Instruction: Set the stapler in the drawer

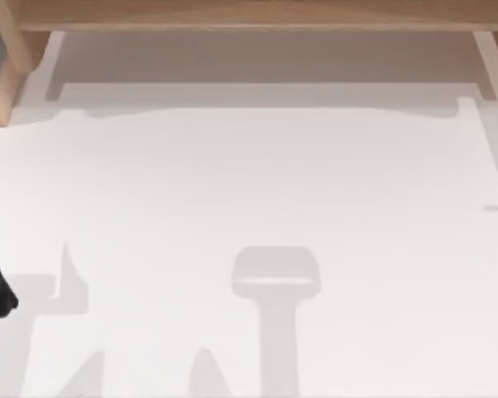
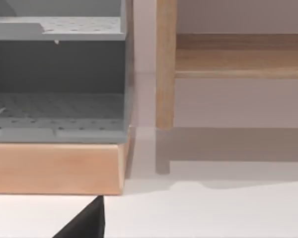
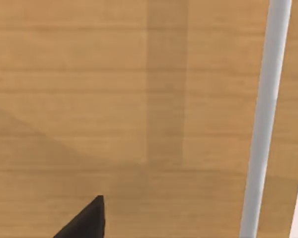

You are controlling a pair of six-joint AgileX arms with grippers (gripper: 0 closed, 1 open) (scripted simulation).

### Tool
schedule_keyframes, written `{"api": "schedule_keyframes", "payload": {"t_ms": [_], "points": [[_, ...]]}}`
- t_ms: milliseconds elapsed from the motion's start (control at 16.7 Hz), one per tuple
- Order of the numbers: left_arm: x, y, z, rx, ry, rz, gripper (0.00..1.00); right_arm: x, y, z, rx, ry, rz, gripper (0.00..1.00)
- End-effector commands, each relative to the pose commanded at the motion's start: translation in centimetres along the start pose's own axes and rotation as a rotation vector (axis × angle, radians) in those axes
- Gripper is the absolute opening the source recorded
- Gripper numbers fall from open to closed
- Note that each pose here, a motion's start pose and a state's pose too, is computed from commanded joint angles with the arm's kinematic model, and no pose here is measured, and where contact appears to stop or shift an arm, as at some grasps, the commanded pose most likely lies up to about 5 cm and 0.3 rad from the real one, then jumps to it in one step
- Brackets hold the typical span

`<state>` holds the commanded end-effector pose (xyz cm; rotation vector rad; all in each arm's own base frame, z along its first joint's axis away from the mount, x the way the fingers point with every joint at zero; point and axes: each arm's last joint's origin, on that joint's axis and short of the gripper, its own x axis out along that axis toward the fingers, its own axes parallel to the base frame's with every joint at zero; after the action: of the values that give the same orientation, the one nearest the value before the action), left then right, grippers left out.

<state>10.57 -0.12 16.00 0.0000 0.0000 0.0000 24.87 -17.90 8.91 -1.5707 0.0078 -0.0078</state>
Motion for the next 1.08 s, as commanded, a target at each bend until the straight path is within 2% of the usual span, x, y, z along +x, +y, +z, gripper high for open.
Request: {"api": "schedule_keyframes", "payload": {"t_ms": [240, 1020, 1080], "points": [[0.00, 0.00, 0.00, 0.000, 0.000, 0.000, 1.00, 0.13, 0.00, 0.01, 0.000, 0.000, 0.000, 1.00], [0.00, 0.00, 0.00, 0.000, 0.000, 0.000, 1.00, 0.13, 0.00, 0.01, 0.000, 0.000, 0.000, 0.02], [0.00, 0.00, 0.00, 0.000, 0.000, 0.000, 1.00, 0.13, 0.00, 0.01, 0.000, 0.000, 0.000, 0.00]]}}
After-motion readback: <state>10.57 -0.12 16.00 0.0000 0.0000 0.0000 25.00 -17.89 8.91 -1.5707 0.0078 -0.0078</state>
